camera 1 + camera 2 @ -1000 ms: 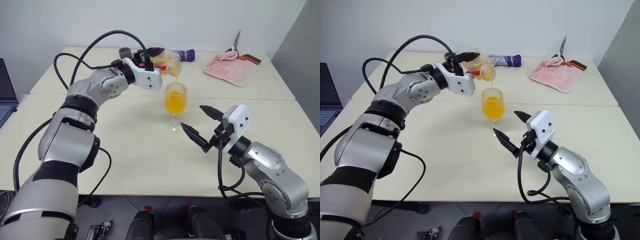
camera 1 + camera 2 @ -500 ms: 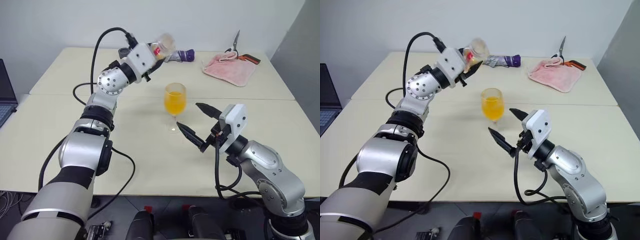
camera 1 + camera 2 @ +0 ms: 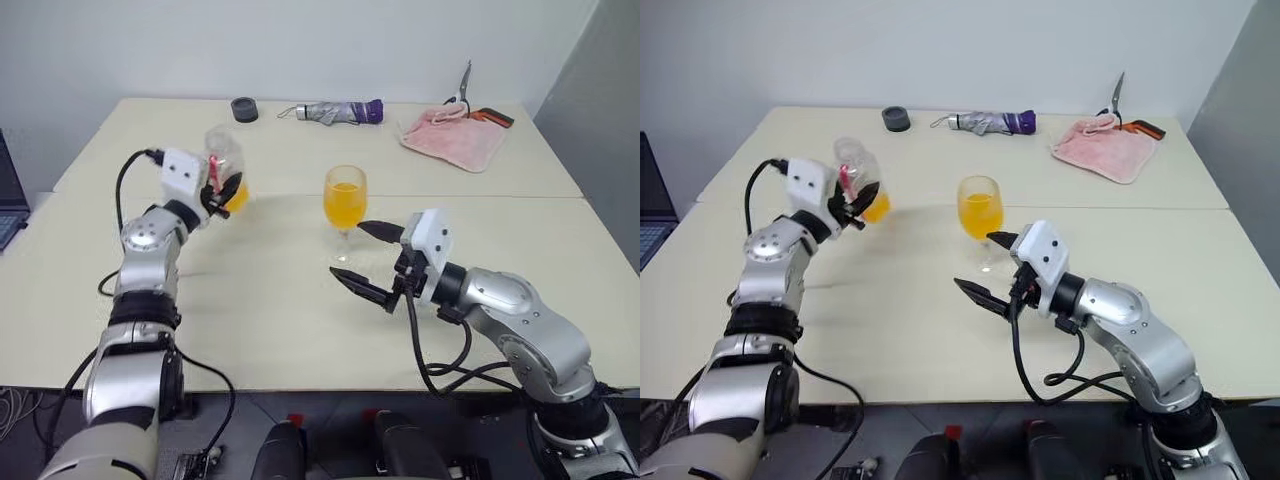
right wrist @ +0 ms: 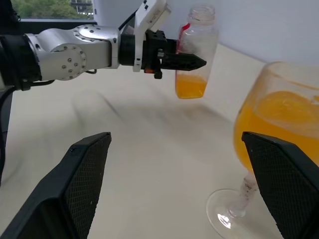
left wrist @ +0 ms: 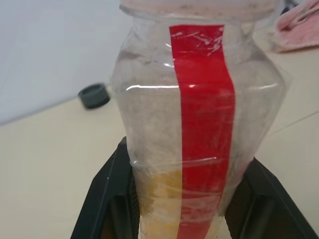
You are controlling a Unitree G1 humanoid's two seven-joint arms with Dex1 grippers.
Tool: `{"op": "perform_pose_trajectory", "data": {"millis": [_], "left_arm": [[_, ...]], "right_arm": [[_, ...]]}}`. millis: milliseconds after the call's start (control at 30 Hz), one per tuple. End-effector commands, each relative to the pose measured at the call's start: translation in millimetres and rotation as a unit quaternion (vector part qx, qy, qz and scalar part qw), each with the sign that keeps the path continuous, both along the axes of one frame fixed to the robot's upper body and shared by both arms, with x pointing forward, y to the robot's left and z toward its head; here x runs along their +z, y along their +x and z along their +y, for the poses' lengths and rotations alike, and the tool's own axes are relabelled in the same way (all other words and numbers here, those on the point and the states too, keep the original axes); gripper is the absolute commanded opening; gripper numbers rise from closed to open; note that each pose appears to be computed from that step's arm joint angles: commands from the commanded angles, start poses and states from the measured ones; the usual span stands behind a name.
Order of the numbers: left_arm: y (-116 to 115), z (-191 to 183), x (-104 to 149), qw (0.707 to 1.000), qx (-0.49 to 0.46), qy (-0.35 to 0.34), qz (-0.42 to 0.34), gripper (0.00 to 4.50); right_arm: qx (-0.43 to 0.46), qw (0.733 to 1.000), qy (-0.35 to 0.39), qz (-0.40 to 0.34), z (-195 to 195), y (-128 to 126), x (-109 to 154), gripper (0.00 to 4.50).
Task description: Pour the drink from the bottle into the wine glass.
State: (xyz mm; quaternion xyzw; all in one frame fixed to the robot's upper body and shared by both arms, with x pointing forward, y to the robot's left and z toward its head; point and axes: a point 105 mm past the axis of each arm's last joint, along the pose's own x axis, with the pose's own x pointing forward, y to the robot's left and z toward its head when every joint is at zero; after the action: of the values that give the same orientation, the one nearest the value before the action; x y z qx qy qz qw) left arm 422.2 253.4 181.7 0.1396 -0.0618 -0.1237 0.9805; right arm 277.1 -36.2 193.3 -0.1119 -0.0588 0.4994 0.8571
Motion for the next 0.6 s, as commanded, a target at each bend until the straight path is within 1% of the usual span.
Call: {"op": "perform_pose_trajectory", "data": {"millis": [33, 267, 333, 467, 533, 600], "left_arm": [[-6.7, 12.6, 17.6, 0.999, 0.028, -0.024, -0.032, 1.71], [-5.4, 28.9, 0.4, 0.994, 0.053, -0.095, -0.002, 1.71], [-4.3, 31.2, -2.9, 0.994, 0.056, -0.089, 0.004, 1.71], [-2.2, 33.2, -11.6, 0.993, 0.052, -0.101, 0.023, 1.71], [-1.7, 33.0, -15.9, 0.994, 0.046, -0.099, 0.031, 2.42], [-1.3, 32.5, -16.5, 0.994, 0.041, -0.097, 0.032, 3.01]], "right_arm": [[0.021, 0.999, 0.003, -0.026, 8.7, -2.8, 10.1, 4.50], [0.032, 0.999, -0.006, -0.026, 16.0, -2.4, 8.3, 4.50], [0.031, 0.999, -0.006, -0.029, 16.8, -2.1, 9.0, 4.50], [0.028, 0.999, -0.004, -0.030, 17.3, -1.3, 10.3, 4.50], [0.026, 0.999, -0.002, -0.030, 17.5, -0.9, 10.9, 4.50], [0.026, 0.999, -0.002, -0.031, 17.6, -0.8, 11.4, 4.50]]}}
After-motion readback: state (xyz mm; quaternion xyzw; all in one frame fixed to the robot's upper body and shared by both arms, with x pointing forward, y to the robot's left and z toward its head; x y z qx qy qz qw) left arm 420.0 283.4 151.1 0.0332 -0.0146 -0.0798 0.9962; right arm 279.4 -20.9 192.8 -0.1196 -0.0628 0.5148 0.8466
